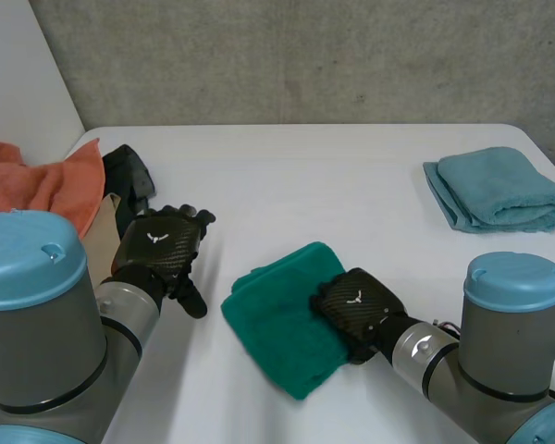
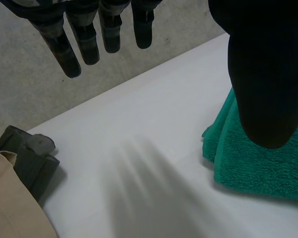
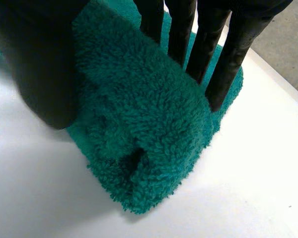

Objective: Fold the laundry.

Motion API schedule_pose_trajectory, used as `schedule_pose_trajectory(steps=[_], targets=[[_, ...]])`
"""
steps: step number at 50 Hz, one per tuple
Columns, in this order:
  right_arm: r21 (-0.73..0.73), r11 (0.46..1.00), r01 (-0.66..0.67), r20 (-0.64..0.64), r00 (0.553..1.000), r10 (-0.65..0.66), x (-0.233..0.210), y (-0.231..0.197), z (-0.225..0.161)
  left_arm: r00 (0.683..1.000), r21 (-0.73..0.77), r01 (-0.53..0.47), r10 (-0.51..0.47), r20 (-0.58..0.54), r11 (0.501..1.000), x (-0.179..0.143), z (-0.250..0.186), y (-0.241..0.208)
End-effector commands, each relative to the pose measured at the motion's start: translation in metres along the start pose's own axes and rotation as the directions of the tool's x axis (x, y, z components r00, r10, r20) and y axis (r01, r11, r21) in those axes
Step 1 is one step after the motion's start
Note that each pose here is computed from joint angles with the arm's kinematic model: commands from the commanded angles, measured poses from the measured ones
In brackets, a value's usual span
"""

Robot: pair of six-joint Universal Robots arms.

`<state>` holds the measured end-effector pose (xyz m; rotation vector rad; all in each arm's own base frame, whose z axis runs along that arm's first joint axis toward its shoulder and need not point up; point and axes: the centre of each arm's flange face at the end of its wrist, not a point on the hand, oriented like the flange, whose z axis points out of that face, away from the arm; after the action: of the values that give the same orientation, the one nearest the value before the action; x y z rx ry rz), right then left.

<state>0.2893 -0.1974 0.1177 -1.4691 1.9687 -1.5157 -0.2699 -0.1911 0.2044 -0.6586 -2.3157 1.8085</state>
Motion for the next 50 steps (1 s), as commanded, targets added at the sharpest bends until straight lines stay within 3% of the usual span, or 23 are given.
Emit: schedule_pose_trajectory(steps=[1,13,25,34,42,50], targets=[[0.015,1.0,0.011,-0.01,1.0,-0.011,0.003,-0.003,0.002,1.0,0.001,0.0,0.0,0.0,1.0,0.0,0.0,0.0],[0.065,0.992,0.11,-0.06,0.993,-0.106,0.017,-0.016,0.012,1.0,0.002,0.001,-0.001,0.002,1.0,-0.001,0.0,-0.001],[0.133,0.937,0.323,-0.254,0.925,-0.283,0.07,-0.06,0.028,1.0,-0.001,0.001,-0.001,0.004,1.0,-0.001,0.0,0.0],[0.165,0.901,0.401,-0.502,0.821,-0.273,0.181,-0.092,0.036,1.0,-0.001,0.001,-0.001,0.004,1.0,-0.001,0.0,0.0],[0.134,0.895,0.426,-0.646,0.722,-0.247,0.279,-0.076,0.03,1.0,-0.001,0.002,-0.002,0.007,1.0,-0.002,0.001,0.0],[0.17,0.941,0.293,-0.679,0.727,-0.103,0.351,-0.012,0.022,1.0,-0.004,0.001,-0.001,0.007,1.0,-0.002,0.001,0.001]])
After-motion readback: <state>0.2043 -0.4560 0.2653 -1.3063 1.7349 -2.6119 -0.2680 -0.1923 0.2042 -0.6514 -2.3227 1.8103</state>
